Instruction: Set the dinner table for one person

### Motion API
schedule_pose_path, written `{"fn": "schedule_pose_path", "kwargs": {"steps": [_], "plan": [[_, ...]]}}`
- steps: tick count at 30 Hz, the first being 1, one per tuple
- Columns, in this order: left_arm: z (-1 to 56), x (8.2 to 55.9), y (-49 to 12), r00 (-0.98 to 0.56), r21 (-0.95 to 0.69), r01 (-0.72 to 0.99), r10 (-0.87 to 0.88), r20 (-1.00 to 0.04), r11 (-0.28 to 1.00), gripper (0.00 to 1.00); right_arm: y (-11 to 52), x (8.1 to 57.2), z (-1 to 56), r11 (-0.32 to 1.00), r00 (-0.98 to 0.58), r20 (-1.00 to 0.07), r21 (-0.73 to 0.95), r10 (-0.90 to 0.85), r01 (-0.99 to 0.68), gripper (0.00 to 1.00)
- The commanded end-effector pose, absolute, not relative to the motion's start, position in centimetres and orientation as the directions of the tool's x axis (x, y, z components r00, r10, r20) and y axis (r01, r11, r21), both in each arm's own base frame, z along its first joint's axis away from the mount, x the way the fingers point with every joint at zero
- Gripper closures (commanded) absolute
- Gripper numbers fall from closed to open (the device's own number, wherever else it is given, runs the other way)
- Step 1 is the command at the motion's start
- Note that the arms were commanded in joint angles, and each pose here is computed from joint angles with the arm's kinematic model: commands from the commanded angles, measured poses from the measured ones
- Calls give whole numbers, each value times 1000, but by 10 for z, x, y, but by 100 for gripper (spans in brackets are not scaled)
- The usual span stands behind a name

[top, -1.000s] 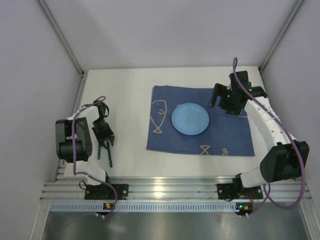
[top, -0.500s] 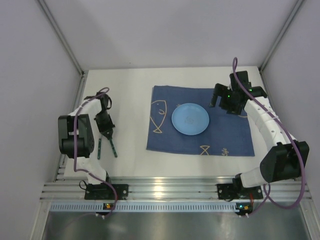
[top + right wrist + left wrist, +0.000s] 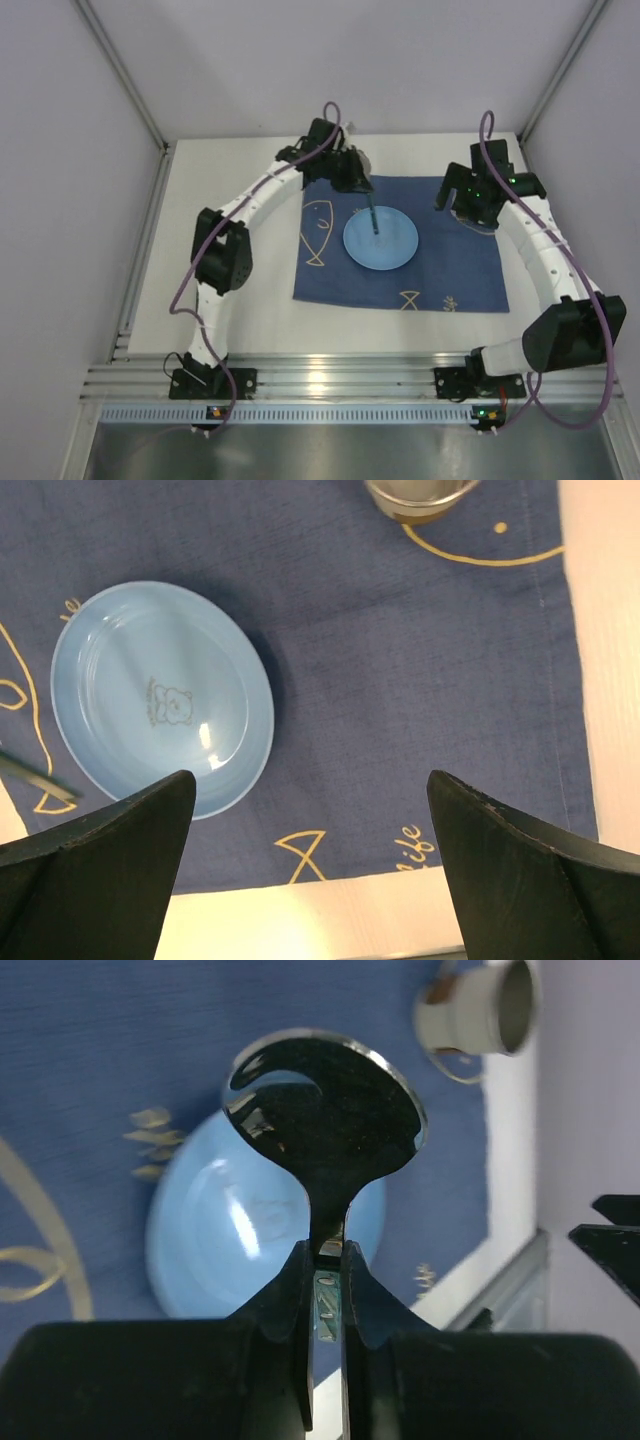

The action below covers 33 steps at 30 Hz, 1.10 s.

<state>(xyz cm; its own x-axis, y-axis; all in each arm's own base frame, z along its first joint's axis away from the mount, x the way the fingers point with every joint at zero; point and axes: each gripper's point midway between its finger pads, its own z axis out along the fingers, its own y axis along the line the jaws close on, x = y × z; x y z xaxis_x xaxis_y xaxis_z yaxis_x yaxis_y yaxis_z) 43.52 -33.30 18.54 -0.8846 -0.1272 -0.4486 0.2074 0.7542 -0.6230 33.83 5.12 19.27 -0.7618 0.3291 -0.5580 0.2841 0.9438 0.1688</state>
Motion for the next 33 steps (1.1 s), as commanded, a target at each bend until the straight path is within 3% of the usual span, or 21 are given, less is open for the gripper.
{"fn": "schedule_pose_path", "kwargs": {"steps": [1,2,3,4,7,10,15,23,28,33], "plan": [[239,411,-442,-881,-811,414,-44,-472,412,100,17,330,237,890,-636,-637,200,436,410,0],[251,412,-463,-858,-820,472,-47,-512,324,100,13,325,243,880,-617,-642,223,456,419,0],[235,398,-490,-903,-873,412,-15,-430,261,100,8,321,241,865,-608,-629,242,484,439,0],[248,392,-507,-899,-883,430,2,-437,190,100,6,319,242,862,-605,-629,242,489,445,0],[238,378,-549,-912,-903,410,28,-410,125,100,-1,312,240,865,-611,-632,215,477,453,0],[212,365,-565,-927,-913,375,54,-371,161,100,-2,306,236,866,-615,-629,209,475,455,0],[173,358,-567,-918,-866,392,67,-392,309,100,-3,301,229,869,-624,-626,196,468,454,0],[118,362,-543,-937,-773,322,66,-344,547,100,-3,298,220,874,-642,-613,188,461,448,0],[104,362,-545,-942,-764,304,63,-328,569,100,-1,299,218,877,-650,-606,190,459,442,0],[99,361,-545,-941,-756,313,77,-330,575,84,1,300,217,878,-655,-600,198,460,435,0]]}}
